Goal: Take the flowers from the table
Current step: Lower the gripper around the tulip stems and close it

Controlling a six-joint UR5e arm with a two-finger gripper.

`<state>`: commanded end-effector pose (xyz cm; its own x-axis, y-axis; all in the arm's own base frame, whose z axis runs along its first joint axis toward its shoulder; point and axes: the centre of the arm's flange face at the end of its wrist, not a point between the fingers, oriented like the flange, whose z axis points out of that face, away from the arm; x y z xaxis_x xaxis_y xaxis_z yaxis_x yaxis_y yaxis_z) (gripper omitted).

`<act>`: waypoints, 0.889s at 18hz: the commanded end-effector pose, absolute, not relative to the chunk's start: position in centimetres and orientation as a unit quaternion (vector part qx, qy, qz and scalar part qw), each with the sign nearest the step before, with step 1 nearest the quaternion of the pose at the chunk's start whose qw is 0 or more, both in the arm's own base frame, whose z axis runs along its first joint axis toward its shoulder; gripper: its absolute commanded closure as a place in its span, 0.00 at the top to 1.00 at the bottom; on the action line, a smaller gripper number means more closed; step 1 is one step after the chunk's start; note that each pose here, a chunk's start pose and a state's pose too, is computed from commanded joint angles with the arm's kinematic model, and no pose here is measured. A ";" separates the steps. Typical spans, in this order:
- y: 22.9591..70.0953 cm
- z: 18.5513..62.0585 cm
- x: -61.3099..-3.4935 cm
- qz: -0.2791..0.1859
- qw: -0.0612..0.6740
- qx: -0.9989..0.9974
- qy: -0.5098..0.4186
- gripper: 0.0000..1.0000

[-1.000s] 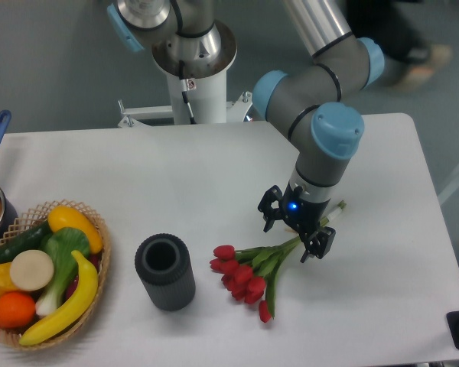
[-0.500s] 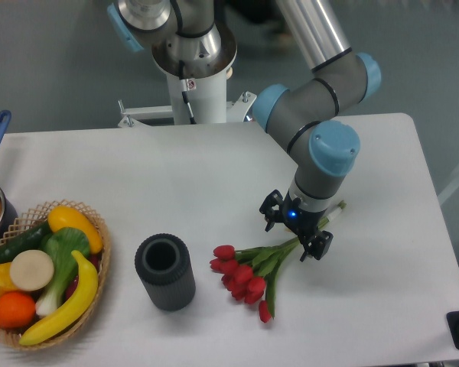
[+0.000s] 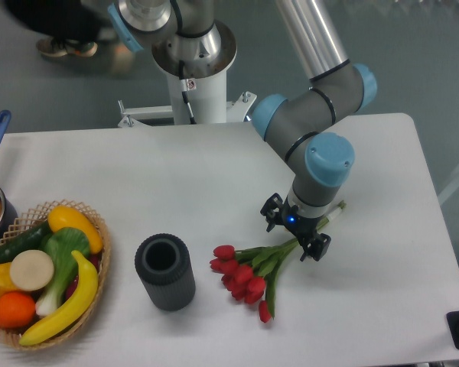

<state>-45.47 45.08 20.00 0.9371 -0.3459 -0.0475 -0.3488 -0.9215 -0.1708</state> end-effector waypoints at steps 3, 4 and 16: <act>45.2 19.9 -45.4 0.007 0.088 -0.981 0.175 1.00; 45.2 19.8 -45.4 0.006 0.088 -0.981 0.174 1.00; 45.3 18.5 -43.7 -0.006 0.084 -0.980 0.181 1.00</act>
